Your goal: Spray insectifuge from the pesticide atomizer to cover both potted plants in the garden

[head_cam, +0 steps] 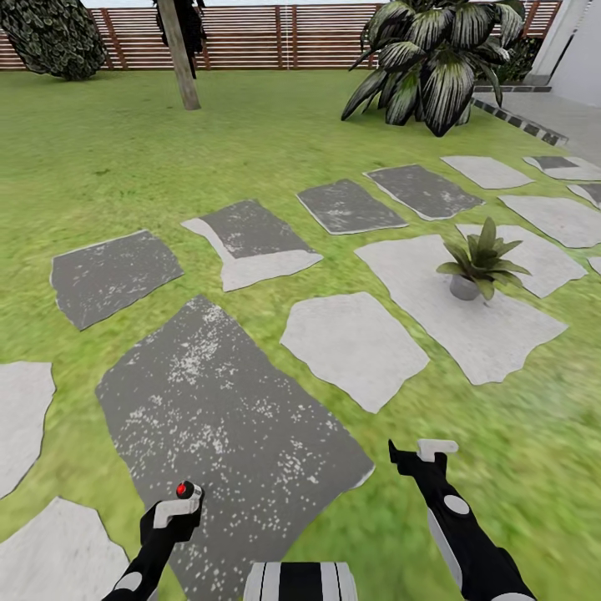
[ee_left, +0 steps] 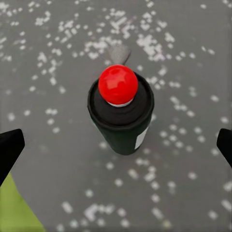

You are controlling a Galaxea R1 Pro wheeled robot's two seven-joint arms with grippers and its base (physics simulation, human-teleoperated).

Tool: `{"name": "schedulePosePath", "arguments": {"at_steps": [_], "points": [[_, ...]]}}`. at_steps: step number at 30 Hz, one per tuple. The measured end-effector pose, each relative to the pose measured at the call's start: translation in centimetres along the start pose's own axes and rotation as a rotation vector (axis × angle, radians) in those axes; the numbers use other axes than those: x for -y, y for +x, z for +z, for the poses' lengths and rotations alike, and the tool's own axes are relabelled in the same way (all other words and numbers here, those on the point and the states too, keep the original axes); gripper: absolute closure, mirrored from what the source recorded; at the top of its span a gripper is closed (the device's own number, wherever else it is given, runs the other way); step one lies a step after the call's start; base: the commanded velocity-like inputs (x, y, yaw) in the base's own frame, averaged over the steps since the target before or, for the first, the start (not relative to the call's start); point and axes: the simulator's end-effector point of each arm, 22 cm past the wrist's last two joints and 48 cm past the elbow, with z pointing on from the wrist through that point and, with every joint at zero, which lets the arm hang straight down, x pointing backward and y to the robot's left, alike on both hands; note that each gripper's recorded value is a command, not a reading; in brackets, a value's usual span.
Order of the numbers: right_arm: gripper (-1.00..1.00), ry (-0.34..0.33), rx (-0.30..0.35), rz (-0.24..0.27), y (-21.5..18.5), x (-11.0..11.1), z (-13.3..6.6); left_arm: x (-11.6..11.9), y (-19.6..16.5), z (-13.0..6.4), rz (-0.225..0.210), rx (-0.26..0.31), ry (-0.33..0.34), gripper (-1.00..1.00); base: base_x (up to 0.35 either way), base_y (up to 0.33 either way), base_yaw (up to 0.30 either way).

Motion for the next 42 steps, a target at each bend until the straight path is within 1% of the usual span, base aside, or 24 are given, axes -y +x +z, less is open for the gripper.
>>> {"name": "schedulePosePath", "arguments": {"at_steps": [3,10,14,42], "points": [[-1.00,0.000,-0.001,0.000,0.0,0.0,0.0,0.0,0.0,0.0,-0.001,0.000,0.000,-1.00,0.000,0.000,0.001],[-1.00,0.001,-0.037,-0.001,2.2,0.0,0.5,0.1,2.0,0.2,0.002,-0.038,0.001,-1.00,0.000,0.000,0.000],[-1.00,0.001,-0.041,-0.002,2.4,0.0,0.6,0.2,2.3,0.2,0.002,-0.043,0.002,-1.00,0.000,0.000,0.000],[-1.00,0.001,-0.043,-0.003,2.5,0.0,0.6,0.0,2.3,0.2,0.002,-0.043,-0.001,-1.00,0.048,0.000,0.000]]}}
